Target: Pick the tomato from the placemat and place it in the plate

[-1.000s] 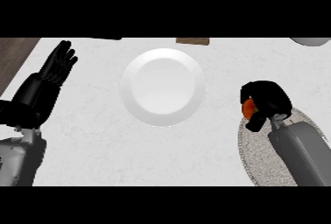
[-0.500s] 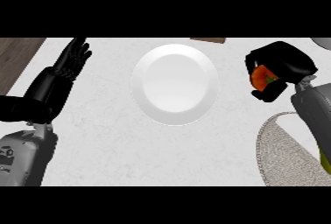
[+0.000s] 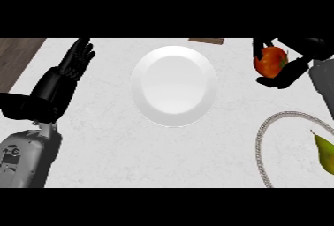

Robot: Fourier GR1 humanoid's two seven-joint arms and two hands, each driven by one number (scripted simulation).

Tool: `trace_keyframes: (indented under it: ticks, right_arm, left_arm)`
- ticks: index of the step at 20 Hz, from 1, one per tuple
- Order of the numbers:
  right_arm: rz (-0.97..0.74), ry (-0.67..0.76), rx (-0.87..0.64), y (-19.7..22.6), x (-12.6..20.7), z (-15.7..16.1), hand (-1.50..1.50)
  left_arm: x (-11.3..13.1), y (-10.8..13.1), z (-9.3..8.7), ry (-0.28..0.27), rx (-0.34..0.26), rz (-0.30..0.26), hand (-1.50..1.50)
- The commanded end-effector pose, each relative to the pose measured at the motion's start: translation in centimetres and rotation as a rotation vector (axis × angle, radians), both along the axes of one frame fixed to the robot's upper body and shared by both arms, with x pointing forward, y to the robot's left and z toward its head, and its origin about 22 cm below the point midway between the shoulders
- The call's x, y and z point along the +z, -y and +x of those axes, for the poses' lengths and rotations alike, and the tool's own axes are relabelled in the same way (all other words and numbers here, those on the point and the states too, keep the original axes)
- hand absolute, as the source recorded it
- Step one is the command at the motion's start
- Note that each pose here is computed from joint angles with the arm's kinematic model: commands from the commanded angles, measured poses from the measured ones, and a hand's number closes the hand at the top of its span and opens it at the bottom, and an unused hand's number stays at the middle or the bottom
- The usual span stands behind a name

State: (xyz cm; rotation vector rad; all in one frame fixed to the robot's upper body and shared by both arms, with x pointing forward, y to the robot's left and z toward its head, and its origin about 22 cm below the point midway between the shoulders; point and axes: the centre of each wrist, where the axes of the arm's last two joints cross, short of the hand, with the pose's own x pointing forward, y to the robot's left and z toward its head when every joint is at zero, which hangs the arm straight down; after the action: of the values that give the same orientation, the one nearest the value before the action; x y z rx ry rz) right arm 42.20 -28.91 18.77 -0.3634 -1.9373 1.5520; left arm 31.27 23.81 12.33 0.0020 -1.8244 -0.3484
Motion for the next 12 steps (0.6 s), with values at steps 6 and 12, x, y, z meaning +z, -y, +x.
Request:
trace_keyframes:
  ticks: [6, 12]
  right_arm:
    - [0.215, -0.120, 0.327, -3.0, 1.5, 3.0, 1.50]
    - [0.194, -0.174, 0.396, -7.2, 2.5, 4.4, 1.50]
  left_arm:
    - [-0.8, -0.5, 0.4, -0.024, 0.029, -0.002, 0.00]
    - [-1.5, -1.5, 0.6, -0.042, 0.056, 0.001, 0.00]
